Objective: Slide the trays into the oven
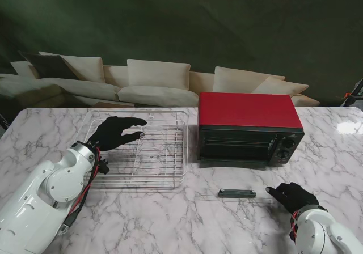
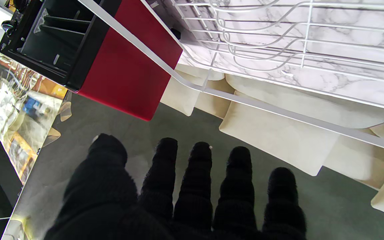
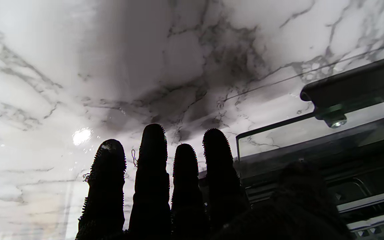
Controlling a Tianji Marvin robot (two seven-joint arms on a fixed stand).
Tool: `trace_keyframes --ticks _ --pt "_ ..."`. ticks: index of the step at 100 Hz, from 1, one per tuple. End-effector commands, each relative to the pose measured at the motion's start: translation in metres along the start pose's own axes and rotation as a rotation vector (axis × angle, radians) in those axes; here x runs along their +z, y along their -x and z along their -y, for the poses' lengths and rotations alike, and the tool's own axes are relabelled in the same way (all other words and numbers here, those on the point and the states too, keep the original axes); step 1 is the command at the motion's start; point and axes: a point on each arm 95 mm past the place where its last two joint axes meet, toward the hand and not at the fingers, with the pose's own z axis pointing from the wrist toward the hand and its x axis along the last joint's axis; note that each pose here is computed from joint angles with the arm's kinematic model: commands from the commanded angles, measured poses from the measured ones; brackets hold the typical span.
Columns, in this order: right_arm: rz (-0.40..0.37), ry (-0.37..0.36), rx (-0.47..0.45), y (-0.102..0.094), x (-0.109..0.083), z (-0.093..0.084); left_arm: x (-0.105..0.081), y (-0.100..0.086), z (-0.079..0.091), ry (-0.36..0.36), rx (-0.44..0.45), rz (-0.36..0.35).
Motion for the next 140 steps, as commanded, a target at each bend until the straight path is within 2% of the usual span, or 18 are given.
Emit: trace_keyframes --ticks 1,34,62,77,102,140 --pt "0.012 -0.021 0.002 0.0 0.004 0.003 0.001 0.0 -0.003 0.017 0.0 0.002" --pt "-0.016 -0.053 0.101 -0.009 0.006 0.002 0.0 0.0 -0.003 0.018 0.001 0.007" --pt "-0.033 -0.079 0.257 -0.011 0.002 0.001 0.001 0.001 -0.003 0.02 0.001 0.009" --pt "-0.066 -0.079 0.375 -0.013 0.0 -0.002 0.001 0.001 -0.003 0.019 0.002 0.009" --pt "-0.117 -0.075 0.497 -0.014 -0.006 -0.009 0.0 0.001 -0.003 0.017 0.004 0.011" --pt "-0.175 -0.032 0.576 -0.014 -0.012 -0.017 0.0 0.002 -0.003 0.015 0.005 0.011"
